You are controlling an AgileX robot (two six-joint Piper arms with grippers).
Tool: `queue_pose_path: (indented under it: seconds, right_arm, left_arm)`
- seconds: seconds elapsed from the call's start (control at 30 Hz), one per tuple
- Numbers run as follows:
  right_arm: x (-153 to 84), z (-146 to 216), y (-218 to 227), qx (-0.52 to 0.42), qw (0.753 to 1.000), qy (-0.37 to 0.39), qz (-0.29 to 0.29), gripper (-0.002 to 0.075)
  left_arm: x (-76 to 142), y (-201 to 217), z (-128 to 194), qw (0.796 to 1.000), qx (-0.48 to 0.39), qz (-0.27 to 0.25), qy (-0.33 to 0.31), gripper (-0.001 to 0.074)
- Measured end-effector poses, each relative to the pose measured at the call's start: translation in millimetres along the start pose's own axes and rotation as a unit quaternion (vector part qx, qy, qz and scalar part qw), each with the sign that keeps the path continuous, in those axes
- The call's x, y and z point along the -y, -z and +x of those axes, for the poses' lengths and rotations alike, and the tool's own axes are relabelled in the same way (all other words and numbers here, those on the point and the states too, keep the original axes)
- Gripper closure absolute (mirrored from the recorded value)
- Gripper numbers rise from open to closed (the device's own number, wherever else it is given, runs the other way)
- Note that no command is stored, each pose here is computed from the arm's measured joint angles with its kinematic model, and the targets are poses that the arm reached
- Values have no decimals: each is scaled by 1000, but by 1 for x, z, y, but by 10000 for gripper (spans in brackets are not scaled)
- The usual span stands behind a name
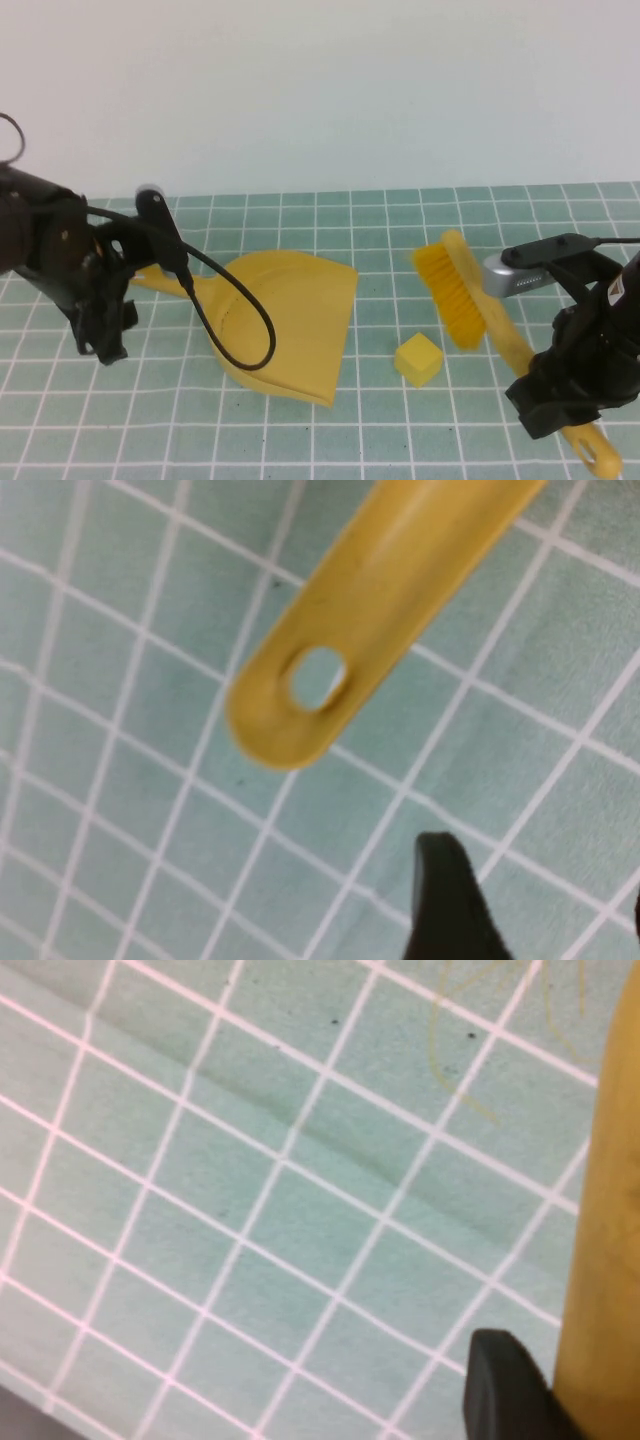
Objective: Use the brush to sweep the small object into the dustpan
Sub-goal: Pick up the dustpan from the table
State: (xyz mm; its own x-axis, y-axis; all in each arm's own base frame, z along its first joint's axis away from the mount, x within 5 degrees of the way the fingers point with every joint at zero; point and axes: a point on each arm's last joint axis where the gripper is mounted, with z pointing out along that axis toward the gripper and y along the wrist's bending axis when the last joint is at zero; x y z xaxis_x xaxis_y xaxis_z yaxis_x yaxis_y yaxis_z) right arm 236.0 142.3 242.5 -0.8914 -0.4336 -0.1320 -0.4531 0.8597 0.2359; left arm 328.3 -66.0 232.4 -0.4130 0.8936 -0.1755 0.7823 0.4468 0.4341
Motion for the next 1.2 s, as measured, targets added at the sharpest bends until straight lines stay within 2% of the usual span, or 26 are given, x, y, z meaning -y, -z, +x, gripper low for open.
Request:
queue_pose_path:
  seconds: [0.07,0.23,0.33,0.5,0.77,1.2]
  right_arm:
    - [2,0,0,-1,1000,5,9,567]
    - [6,1,0,-7,999,10,31,567]
    - [9,3,1,-18,998,15,52,567]
    - [15,5,1,-29,996,18,79,567]
    - [15,7,2,-38,996,18,80,567]
    - [15,8,2,-46,996,17,81,567]
  left_arm:
    - [-4,10,-1,1000,10,-14,-16,367]
    - [-20,34,-8,992,27,-53,-107,366]
    - [-28,42,-14,992,41,-60,-101,366]
    - [-32,38,-22,994,49,-46,-92,342]
    - [-29,21,-26,989,46,-23,-140,209]
    - [-23,-23,-25,975,2,18,-223,209]
